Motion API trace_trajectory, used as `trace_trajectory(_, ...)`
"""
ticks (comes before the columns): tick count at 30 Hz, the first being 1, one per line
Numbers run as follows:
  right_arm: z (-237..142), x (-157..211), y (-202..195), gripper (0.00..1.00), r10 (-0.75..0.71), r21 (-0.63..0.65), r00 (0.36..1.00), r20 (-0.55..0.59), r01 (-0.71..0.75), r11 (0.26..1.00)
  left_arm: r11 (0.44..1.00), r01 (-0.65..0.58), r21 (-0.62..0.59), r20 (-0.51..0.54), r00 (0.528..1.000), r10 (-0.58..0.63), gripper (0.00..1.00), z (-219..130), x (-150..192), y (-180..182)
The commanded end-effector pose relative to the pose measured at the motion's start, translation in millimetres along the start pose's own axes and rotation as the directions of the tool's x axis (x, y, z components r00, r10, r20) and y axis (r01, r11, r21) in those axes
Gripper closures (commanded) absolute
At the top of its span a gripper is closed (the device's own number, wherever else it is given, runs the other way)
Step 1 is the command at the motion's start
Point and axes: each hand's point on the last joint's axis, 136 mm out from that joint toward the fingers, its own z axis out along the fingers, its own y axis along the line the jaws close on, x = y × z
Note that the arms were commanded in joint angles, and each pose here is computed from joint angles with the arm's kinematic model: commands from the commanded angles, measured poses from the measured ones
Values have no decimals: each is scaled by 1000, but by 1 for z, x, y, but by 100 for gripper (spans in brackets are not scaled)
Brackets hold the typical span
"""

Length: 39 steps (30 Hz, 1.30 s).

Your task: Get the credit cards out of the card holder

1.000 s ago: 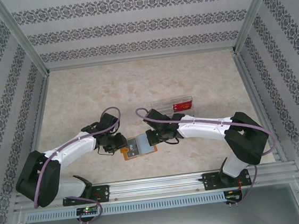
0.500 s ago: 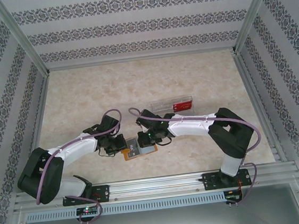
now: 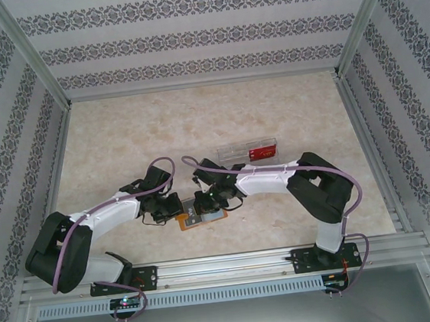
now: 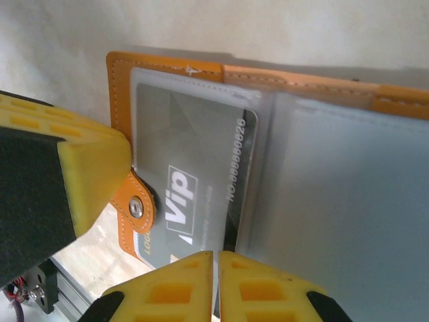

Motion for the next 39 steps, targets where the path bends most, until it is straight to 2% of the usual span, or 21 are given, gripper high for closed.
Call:
trace_trajectory(1,1,-8,2,85,26,-14,1000,3,-26,1000,999,34,-20,-19,999,-35,88,6,4,10)
trace_trajectory(20,-11,-5,-16,83,62,8,998,20,-62,998,999,36,-27,-27,999,-37,89,8,5,11)
trace_trajectory(39,-1,-11,-6,80,60,-46,998,-7,-61,997,999,40,-23,-30,999,-41,91,8,4,8)
